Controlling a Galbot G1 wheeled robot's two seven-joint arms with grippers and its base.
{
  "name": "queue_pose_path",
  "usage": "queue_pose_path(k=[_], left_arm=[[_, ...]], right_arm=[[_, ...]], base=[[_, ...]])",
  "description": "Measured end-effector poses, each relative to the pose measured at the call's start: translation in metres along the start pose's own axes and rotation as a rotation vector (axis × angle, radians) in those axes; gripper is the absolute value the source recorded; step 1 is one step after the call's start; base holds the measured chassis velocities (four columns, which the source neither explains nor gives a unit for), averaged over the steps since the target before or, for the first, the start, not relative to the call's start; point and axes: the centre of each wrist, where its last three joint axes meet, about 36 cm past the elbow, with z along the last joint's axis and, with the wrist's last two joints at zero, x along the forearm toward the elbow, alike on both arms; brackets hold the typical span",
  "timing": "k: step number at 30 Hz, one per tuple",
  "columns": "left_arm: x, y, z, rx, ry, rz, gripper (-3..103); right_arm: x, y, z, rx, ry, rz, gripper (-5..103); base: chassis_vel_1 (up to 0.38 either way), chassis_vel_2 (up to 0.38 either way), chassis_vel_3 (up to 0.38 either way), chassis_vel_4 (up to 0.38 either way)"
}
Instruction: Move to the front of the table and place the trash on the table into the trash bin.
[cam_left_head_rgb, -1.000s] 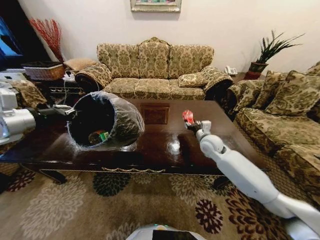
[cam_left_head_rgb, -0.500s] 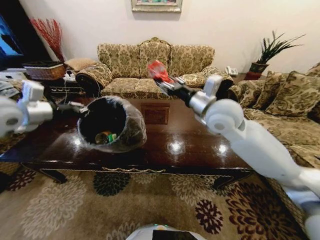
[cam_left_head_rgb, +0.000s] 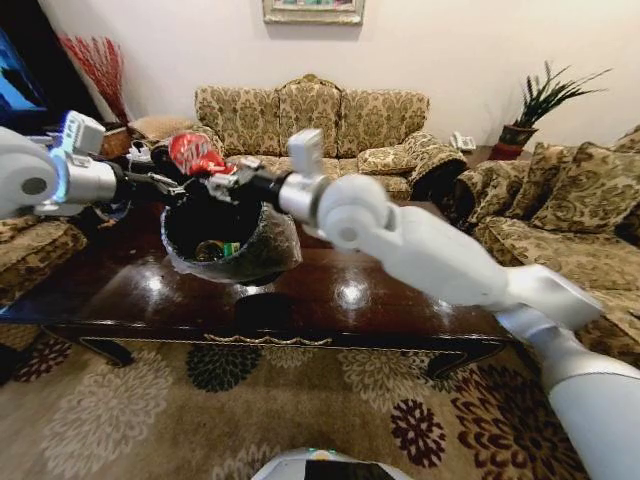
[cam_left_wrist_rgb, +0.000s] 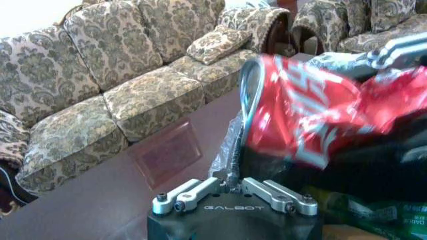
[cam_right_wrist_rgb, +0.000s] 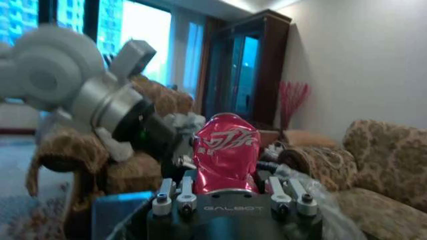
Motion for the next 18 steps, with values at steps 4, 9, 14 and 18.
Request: queue_pose_path(k=[4, 9, 14, 18], left_arm=[[0.002, 0.002, 0.003, 0.008, -0.005, -0.005, 0], [0.004, 0.001, 0.009, 0.02, -0.012, -0.004, 0], [0.005, 0.0, 0.012, 0.025, -0.019, -0.004, 0], [0.009, 0.0, 0.015, 0.028, -0.035, -0.009, 0]], right_arm=[[-0.004, 0.002, 0.004, 0.018, 0.017, 0.023, 51], [-0.004, 0.004, 0.004, 0.023, 0.023, 0.029, 73], [-0.004, 0.005, 0.002, 0.027, 0.019, 0.033, 88], [0.001, 0.008, -0.009, 0.002, -0.029, 0.046, 99]], base=[[0.0, 0.0, 0.0, 0.0], [0.0, 0.0, 0.0, 0.0], [0.0, 0.0, 0.0, 0.0], [0.0, 0.0, 0.0, 0.0]])
